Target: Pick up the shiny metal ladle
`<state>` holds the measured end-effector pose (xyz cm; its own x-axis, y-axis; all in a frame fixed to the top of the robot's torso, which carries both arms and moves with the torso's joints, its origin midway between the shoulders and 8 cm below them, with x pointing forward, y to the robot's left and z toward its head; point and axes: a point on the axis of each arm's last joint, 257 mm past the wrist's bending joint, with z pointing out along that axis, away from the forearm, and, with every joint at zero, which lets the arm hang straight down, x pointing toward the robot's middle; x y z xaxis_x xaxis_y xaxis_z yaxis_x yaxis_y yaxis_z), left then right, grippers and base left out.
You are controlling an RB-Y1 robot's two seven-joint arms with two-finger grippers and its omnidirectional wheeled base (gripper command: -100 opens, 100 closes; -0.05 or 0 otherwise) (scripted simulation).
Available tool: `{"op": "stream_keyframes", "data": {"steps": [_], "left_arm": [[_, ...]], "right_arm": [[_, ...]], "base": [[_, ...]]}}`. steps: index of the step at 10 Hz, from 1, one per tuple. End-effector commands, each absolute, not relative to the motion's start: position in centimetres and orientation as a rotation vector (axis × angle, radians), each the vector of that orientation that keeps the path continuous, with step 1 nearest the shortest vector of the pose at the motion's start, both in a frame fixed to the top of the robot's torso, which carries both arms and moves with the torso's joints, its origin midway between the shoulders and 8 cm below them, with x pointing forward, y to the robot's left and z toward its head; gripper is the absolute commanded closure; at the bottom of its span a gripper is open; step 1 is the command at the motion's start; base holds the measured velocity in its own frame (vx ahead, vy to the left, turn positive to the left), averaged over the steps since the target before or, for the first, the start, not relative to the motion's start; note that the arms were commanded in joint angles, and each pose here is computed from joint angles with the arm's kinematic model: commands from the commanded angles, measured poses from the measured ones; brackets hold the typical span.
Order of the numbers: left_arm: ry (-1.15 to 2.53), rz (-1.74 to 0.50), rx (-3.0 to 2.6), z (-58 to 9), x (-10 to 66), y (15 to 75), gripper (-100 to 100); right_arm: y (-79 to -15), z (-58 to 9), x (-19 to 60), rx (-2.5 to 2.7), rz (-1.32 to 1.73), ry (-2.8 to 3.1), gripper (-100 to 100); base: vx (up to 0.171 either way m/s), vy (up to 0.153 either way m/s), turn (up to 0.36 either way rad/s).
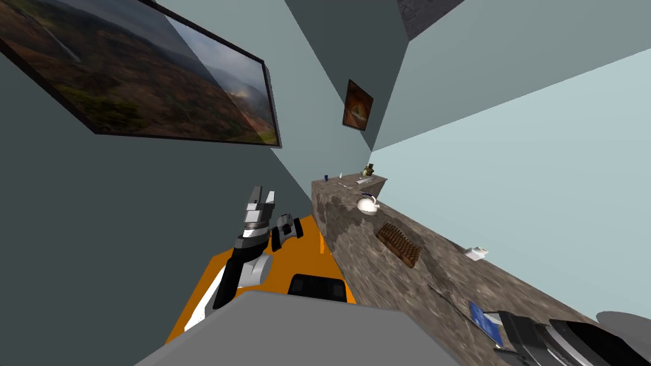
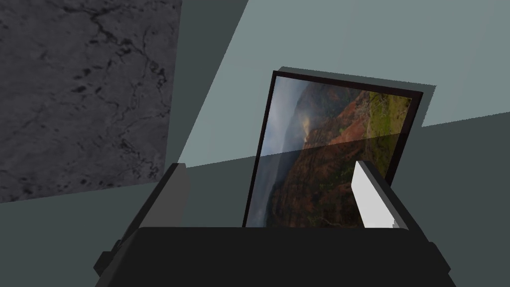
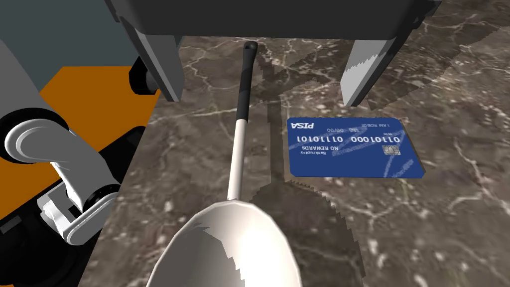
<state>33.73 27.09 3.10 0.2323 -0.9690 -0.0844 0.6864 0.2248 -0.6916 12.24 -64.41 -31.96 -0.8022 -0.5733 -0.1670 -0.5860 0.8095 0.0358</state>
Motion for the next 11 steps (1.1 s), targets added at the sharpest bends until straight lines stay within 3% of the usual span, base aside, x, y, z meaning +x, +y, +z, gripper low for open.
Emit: {"op": "stream_keyframes", "data": {"steps": [1,11], "left_arm": [[0.576,-1.233,-0.591,3.1,33.7,27.1,0],[0.576,-1.233,-0.591,3.1,33.7,27.1,0]], "right_arm": [[-64.3,-32.3,12.8,-0.881,0.126,2.856,-100],[-63.6,-33.8,15.0,-0.708,0.111,2.895,-100]], "base": [[-0.128,-0.049,0.196],[-0.106,-0.022,0.124]]}}
